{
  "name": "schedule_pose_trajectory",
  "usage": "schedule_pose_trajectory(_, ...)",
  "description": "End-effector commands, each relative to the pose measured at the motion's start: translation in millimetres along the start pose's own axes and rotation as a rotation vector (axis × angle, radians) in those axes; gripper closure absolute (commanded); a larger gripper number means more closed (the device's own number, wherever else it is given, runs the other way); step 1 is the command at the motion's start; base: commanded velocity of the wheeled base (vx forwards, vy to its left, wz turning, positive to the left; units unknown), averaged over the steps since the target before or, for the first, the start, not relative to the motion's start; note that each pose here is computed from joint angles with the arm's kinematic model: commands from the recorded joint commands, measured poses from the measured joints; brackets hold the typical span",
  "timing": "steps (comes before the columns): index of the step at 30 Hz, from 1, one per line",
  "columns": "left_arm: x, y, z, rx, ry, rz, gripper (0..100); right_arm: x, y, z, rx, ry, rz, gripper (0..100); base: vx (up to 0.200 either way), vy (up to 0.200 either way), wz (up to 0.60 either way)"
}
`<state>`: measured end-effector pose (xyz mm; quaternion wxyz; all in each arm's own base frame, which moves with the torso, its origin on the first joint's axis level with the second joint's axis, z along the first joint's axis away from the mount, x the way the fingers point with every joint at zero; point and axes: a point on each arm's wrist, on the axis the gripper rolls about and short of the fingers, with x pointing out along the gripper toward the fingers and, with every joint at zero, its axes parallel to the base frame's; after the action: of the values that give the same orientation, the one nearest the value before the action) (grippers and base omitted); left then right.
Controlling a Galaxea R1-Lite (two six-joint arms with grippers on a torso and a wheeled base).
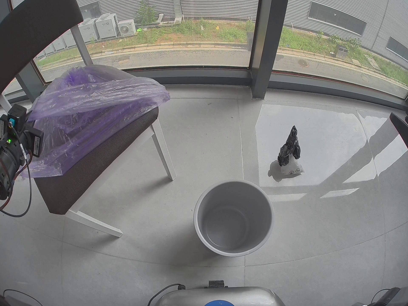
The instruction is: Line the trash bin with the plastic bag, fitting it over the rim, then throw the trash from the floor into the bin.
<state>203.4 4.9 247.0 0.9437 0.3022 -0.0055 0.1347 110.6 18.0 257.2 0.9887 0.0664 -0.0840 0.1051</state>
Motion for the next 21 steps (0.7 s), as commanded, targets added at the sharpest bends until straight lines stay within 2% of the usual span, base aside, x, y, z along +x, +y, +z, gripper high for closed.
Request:
schedule_pose_trajectory(1,-8.0,6.3,17.4,-0.043,-0.078,0.009,100,20.8,-1.4,-17.3,0.027,0.046,0.005,0,0.0,0.0,0.0)
schedule_pose_trajectory(5,-7.2,2.4,24.4,-0.07,-0.105,-0.016,100,30.0,-0.1,-20.5,0.032,0.022,-0.012,0,0.0,0.0,0.0)
schedule_pose_trajectory(6,-5.3,0.3,27.5,-0.087,-0.113,-0.028,100,35.4,4.1,-20.6,0.038,0.006,-0.04,0,0.0,0.0,0.0)
schedule_pose_trajectory(8,-1.9,-3.8,29.6,-0.115,-0.117,-0.047,100,39.0,14.7,-21.3,0.053,-0.007,-0.041,0,0.0,0.0,0.0)
schedule_pose_trajectory(12,-2.5,-7.4,33.5,-0.172,-0.128,-0.071,100,39.8,30.1,-22.3,0.073,-0.014,-0.015,0,0.0,0.0,0.0)
schedule_pose_trajectory(21,-10.5,-13.1,42.6,-0.202,-0.174,-0.124,100,39.5,47.5,-17.8,0.116,-0.056,0.059,0,0.0,0.0,0.0)
